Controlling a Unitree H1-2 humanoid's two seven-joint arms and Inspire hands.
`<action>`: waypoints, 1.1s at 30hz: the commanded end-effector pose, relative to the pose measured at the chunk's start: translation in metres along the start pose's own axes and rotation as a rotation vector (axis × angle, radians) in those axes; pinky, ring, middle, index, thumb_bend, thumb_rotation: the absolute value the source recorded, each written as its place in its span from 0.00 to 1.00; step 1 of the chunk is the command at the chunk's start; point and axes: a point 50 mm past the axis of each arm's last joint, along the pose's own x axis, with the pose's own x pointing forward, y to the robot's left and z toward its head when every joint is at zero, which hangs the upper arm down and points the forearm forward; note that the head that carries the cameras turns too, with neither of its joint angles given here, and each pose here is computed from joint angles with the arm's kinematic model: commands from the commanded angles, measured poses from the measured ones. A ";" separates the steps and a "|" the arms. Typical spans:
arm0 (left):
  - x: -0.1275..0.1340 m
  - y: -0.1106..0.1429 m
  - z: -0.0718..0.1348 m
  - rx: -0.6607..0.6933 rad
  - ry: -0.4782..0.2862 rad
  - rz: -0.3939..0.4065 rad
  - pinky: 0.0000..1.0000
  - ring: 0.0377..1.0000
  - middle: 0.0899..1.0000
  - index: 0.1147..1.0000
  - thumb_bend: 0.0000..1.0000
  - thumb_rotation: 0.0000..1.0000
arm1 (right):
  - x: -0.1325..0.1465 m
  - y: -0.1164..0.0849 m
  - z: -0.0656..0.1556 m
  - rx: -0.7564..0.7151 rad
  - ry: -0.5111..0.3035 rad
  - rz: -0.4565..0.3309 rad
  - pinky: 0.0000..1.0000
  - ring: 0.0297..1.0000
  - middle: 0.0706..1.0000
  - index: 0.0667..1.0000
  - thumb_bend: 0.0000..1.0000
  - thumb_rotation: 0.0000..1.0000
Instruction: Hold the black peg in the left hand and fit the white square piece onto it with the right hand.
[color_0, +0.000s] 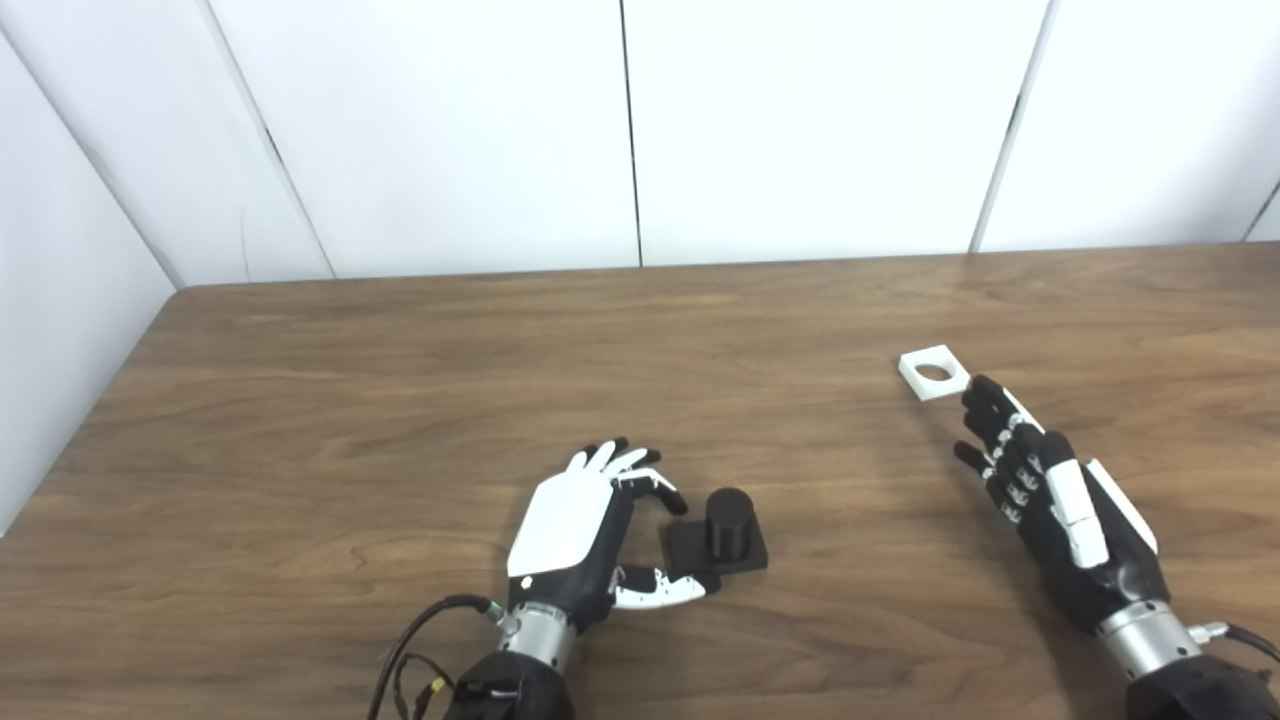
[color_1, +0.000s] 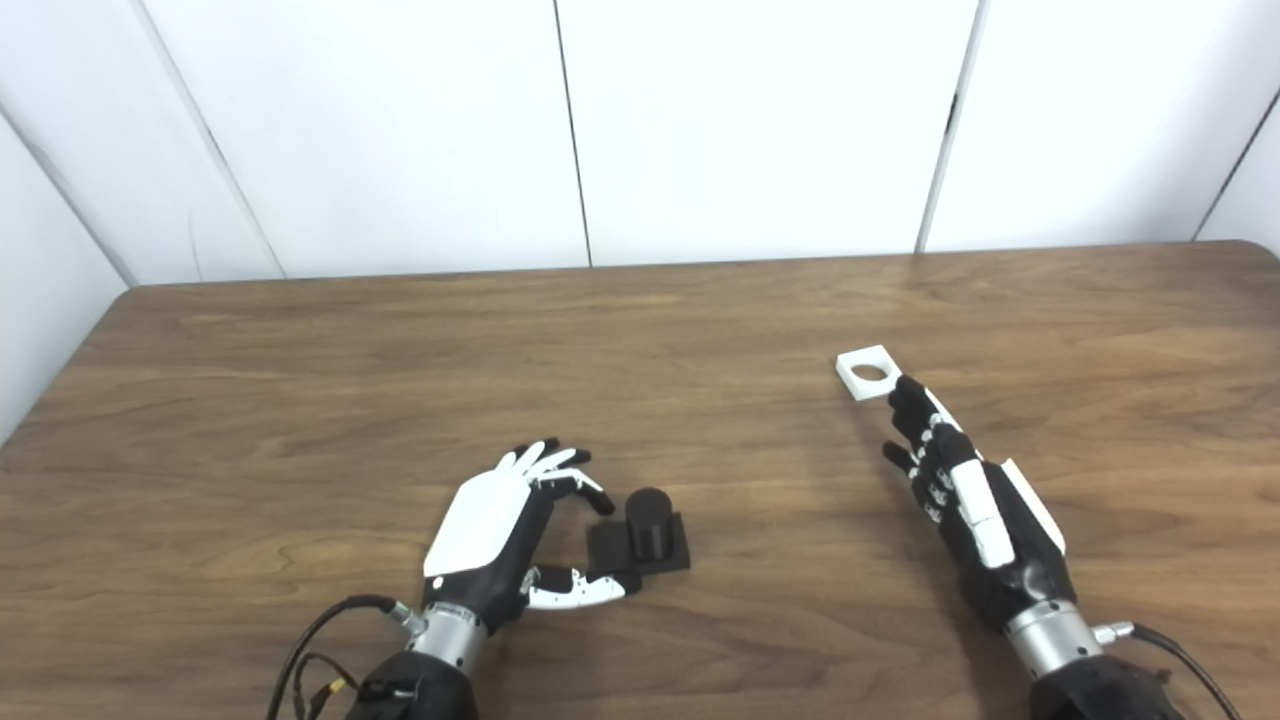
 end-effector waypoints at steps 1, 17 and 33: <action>-0.002 -0.001 -0.009 0.025 0.035 -0.010 1.00 0.98 0.87 0.43 0.52 0.07 | 0.007 -0.001 0.020 0.005 -0.074 0.002 0.98 1.00 0.98 0.96 0.75 0.91; -0.003 0.001 -0.006 0.008 0.031 -0.004 1.00 0.99 0.88 0.42 0.52 0.06 | 0.009 -0.011 0.033 0.005 -0.121 -0.011 0.98 1.00 0.96 0.96 0.71 0.91; -0.003 0.000 -0.005 0.003 0.038 -0.007 0.98 0.98 0.87 0.42 0.52 0.06 | 0.028 -0.021 0.065 -0.318 -0.148 -0.069 0.85 0.95 0.94 0.90 0.72 0.61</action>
